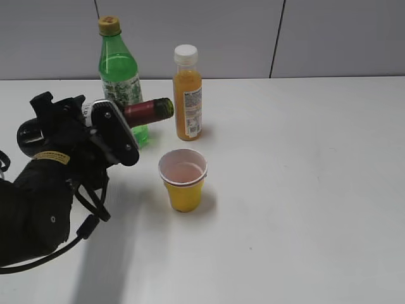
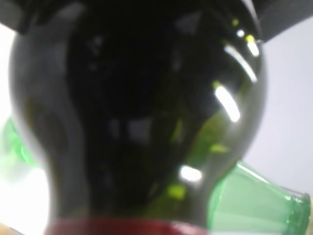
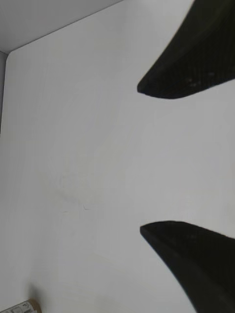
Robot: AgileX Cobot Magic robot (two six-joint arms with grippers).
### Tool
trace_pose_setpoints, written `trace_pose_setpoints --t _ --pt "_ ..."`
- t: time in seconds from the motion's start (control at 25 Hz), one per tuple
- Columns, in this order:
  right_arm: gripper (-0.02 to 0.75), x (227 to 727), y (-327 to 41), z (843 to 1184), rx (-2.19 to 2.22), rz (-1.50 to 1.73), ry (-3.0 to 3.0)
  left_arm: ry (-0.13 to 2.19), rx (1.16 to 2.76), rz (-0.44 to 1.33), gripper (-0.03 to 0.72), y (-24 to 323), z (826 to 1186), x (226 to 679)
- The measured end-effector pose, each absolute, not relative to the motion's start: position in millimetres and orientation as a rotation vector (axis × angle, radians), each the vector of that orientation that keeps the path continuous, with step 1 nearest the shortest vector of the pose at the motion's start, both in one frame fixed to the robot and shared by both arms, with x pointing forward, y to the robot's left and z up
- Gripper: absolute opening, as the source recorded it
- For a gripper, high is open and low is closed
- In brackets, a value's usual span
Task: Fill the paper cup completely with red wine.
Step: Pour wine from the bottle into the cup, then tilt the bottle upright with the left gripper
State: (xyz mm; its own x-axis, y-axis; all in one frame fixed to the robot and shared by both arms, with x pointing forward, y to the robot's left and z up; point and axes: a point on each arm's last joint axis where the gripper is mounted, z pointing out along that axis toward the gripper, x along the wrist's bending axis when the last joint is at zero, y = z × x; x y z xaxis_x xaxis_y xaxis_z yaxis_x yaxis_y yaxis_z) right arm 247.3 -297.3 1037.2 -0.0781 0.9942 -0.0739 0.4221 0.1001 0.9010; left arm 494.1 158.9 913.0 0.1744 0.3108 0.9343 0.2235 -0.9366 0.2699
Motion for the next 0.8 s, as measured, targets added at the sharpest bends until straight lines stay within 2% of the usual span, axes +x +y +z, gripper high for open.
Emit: trace_pose_setpoints --t 0.8 --pt "0.589 247.3 -297.3 1037.2 1.424 0.945 1.613 0.222 2.544 1.957 0.555 161.1 897.5 491.8"
